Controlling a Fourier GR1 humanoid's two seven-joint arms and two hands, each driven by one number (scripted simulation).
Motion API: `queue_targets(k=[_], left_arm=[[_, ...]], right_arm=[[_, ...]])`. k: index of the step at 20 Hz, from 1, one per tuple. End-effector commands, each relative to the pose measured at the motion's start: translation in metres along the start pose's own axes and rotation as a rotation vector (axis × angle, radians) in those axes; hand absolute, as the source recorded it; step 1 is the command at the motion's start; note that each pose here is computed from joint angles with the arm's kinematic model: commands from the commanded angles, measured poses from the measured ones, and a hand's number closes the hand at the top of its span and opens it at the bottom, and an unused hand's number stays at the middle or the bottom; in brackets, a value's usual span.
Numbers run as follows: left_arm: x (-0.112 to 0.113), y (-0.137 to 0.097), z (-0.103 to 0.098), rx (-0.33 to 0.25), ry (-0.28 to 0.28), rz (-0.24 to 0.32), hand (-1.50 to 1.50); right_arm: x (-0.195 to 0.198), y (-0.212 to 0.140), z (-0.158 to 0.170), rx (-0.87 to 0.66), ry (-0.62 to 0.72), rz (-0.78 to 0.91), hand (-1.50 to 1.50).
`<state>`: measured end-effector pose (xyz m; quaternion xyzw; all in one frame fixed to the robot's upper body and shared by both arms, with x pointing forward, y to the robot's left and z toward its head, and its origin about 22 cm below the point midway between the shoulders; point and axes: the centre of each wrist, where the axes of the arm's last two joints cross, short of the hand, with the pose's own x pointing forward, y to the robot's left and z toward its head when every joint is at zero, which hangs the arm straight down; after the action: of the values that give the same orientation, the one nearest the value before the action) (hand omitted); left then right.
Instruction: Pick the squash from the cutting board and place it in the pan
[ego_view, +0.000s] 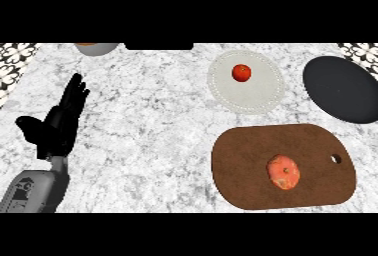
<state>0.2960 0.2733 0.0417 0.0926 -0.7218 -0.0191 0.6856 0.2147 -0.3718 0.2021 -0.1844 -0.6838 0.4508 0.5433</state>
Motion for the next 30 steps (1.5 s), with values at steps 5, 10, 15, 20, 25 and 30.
queue_targets(k=[5, 10, 15, 20, 25, 30], left_arm=[[-0.001, 0.008, 0.009, -0.016, -0.006, -0.007, 0.0], [0.013, -0.003, -0.009, -0.008, -0.007, -0.009, 0.0], [-0.005, 0.012, 0.002, 0.01, -0.014, -0.006, 0.0], [0.004, -0.003, -0.004, 0.003, -0.006, 0.007, 0.0], [0.011, 0.0, -0.005, -0.014, -0.004, -0.005, 0.0], [0.012, 0.01, 0.003, -0.004, -0.006, -0.008, 0.0]], right_arm=[[0.035, 0.04, -0.015, 0.101, -0.036, -0.048, -1.5], [0.029, 0.059, -0.029, 0.126, 0.071, -0.011, -1.5], [0.014, 0.064, -0.022, 0.109, 0.13, -0.006, -1.5], [-0.004, 0.086, -0.033, 0.156, 0.205, 0.043, -1.5], [0.001, 0.09, -0.05, 0.203, 0.189, 0.028, -1.5], [-0.006, 0.123, -0.044, 0.285, 0.175, 0.048, -1.5]])
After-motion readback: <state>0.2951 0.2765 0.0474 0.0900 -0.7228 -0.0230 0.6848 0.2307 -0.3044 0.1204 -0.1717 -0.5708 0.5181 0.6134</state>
